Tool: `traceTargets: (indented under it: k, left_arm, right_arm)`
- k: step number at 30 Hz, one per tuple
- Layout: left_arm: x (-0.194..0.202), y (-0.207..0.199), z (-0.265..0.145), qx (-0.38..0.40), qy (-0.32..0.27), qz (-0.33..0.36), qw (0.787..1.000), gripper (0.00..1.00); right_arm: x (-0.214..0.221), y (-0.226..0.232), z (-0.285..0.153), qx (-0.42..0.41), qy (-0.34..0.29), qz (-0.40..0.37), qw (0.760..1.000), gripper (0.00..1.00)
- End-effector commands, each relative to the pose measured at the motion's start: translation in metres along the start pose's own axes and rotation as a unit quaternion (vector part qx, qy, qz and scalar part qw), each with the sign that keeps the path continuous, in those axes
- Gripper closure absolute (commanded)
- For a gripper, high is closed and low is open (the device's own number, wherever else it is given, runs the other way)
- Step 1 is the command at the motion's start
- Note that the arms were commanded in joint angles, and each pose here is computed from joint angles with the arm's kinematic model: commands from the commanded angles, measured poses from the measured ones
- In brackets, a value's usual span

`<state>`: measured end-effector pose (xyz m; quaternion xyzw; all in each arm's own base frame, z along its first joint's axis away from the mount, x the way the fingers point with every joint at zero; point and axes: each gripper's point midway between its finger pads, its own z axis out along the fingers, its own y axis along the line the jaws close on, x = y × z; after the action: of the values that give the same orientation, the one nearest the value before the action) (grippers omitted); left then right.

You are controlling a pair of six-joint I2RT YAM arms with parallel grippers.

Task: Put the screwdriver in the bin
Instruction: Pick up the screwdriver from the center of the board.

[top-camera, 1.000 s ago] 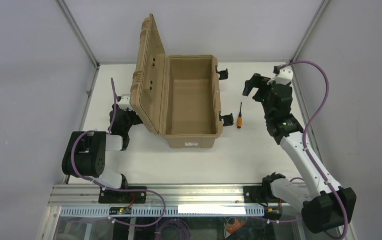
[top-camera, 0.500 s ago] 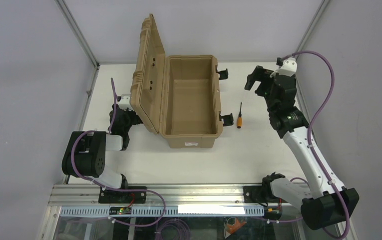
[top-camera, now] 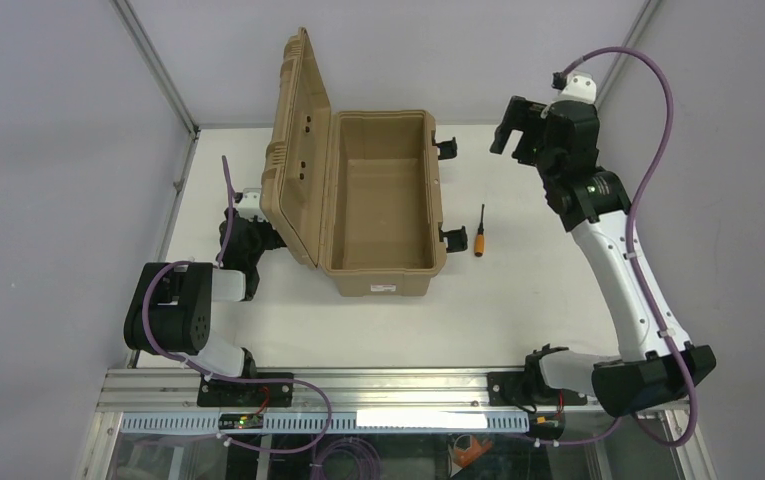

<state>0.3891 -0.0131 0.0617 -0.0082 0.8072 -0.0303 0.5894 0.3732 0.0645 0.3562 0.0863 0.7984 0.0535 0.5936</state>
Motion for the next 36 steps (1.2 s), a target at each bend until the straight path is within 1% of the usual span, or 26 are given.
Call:
traceTargets:
  k: [1, 6, 12, 17, 26, 36]
  left_arm:
    - [-0.019, -0.003, -0.002, 0.010, -0.031, -0.005, 0.999, 0.01]
    - [-0.018, -0.003, -0.002, 0.010, -0.031, -0.005, 0.999, 0.01]
    - [-0.018, -0.003, -0.002, 0.010, -0.031, -0.005, 0.999, 0.01]
    - [-0.019, -0.003, -0.002, 0.010, -0.031, -0.005, 0.999, 0.01]
    - [-0.018, -0.003, -0.002, 0.010, -0.031, -0.005, 0.999, 0.01]
    - [-0.019, -0.003, -0.002, 0.010, -0.032, -0.005, 0.999, 0.01]
  right_arm:
    - [0.000, 0.003, 0.000, 0.005, 0.044, -0.010, 0.999, 0.01]
    - [0.003, 0.007, 0.011, 0.017, 0.088, -0.017, 0.996, 0.01]
    - [0.024, -0.001, 0.030, 0.049, 0.158, -0.019, 0.986, 0.01]
    - [0.053, -0.008, 0.046, 0.062, 0.218, -0.014, 0.974, 0.01]
    - [0.107, -0.022, 0.066, 0.069, 0.297, 0.003, 0.952, 0.03]
    - [0.169, -0.034, 0.076, 0.077, 0.368, 0.010, 0.927, 0.04]
